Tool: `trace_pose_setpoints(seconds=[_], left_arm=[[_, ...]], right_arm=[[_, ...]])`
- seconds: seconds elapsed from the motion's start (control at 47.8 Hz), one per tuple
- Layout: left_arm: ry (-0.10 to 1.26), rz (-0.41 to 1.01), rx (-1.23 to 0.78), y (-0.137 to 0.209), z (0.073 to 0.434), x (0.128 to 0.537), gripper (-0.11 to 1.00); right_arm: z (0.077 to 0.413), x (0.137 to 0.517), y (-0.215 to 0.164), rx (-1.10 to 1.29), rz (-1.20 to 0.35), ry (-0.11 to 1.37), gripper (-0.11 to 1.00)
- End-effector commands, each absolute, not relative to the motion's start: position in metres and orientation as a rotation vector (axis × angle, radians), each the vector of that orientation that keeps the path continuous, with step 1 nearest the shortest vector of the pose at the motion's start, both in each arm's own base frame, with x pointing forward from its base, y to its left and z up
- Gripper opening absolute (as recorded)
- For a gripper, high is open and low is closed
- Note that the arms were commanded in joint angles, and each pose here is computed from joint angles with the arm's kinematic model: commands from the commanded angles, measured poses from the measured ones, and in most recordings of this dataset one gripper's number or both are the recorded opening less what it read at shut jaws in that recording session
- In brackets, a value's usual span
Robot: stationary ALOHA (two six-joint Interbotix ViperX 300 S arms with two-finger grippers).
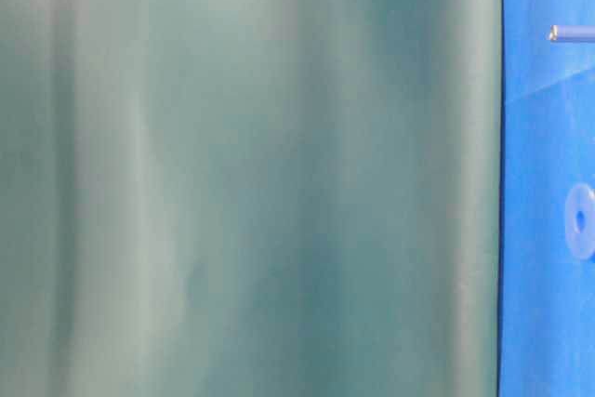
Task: Insert the shaft placed at a random location into the center hole of the small gear at another random location.
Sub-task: 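Move the right gripper left toward the small silver shaft, fingers open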
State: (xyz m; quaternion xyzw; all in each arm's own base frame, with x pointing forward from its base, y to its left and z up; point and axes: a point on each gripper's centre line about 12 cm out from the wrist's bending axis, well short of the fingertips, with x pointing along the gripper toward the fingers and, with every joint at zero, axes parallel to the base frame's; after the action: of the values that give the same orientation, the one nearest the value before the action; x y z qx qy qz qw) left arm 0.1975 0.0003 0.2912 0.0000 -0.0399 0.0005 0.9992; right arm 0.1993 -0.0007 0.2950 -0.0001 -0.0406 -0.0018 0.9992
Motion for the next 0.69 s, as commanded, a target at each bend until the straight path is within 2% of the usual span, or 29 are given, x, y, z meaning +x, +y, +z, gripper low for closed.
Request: trace_pose_setpoints(seconds=[0.0, 0.126, 0.439, 0.565, 0.669], left_arm=[[-0.104, -0.005, -0.002, -0.001, 0.301, 0.199, 0.0], [-0.11, -0.005, 0.0, -0.001, 0.301, 0.198, 0.0], [-0.098, -0.005, 0.0, -0.001, 0.299, 0.198, 0.0], [-0.097, -0.005, 0.001, -0.001, 0.299, 0.198, 0.0], [-0.092, -0.005, -0.002, -0.001, 0.298, 0.198, 0.0]], right_arm=[[0.3, 0.202, -0.001, 0.003, -0.007, -0.094, 0.0], [0.294, 0.209, -0.005, 0.005, -0.024, -0.057, -0.06], [0.252, 0.239, -0.03, 0.04, -0.132, 0.061, -0.05], [0.231, 0.254, -0.04, 0.06, -0.173, 0.117, 0.05], [0.21, 0.267, -0.051, 0.088, -0.218, 0.177, 0.26]])
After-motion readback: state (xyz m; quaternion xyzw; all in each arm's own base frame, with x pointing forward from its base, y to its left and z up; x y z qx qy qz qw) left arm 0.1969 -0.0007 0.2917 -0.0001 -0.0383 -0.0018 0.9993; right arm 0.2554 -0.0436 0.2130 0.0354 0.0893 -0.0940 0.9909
